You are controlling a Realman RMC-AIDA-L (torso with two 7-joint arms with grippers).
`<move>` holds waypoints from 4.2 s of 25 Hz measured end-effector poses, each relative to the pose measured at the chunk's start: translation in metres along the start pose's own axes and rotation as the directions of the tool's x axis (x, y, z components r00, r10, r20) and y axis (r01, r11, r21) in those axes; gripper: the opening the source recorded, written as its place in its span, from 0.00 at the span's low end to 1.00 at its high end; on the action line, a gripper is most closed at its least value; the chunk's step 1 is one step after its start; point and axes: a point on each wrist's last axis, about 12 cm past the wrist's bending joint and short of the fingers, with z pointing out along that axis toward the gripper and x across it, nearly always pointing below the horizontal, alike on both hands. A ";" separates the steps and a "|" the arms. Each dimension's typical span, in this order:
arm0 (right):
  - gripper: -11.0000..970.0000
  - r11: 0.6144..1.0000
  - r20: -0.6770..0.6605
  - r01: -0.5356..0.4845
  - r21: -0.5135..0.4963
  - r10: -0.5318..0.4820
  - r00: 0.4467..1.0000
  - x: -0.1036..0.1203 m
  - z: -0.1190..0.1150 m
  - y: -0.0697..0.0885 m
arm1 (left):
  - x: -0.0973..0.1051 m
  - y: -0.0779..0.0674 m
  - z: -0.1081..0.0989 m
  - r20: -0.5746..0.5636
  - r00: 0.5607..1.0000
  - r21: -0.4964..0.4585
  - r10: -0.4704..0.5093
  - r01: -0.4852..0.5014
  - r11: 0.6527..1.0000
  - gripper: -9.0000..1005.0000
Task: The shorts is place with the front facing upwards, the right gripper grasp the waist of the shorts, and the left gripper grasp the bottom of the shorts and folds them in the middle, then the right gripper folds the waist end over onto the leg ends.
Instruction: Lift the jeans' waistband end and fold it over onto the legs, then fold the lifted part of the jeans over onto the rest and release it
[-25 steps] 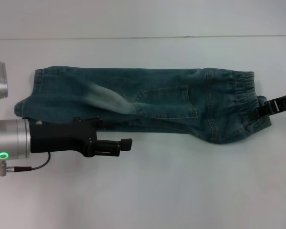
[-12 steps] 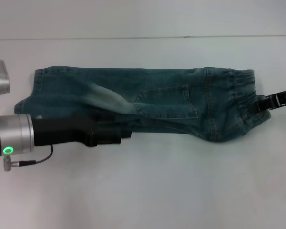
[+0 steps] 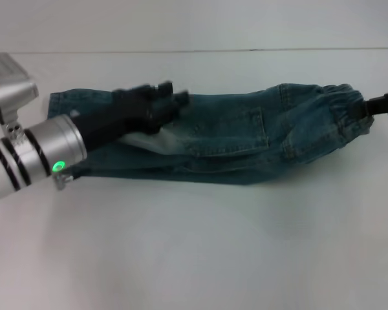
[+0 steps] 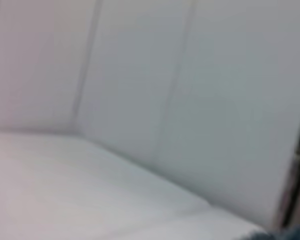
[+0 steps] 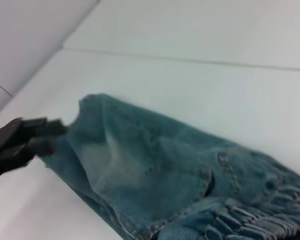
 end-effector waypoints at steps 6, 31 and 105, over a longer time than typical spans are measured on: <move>0.06 1.000 0.011 0.002 0.007 -0.002 1.000 -0.006 -0.006 -0.001 | -0.011 0.001 0.011 0.094 0.996 -0.025 0.009 -0.006 1.000 0.41; 0.06 0.971 0.137 0.171 -0.165 -0.149 0.979 -0.074 -0.019 0.055 | 0.047 -0.031 0.069 -0.252 0.726 -0.306 0.639 -0.687 0.659 0.01; 0.07 0.846 -0.044 0.375 -0.378 -0.421 0.906 -0.096 0.114 0.139 | 0.102 -0.055 -0.104 0.251 0.897 -0.790 0.363 -0.026 0.612 0.01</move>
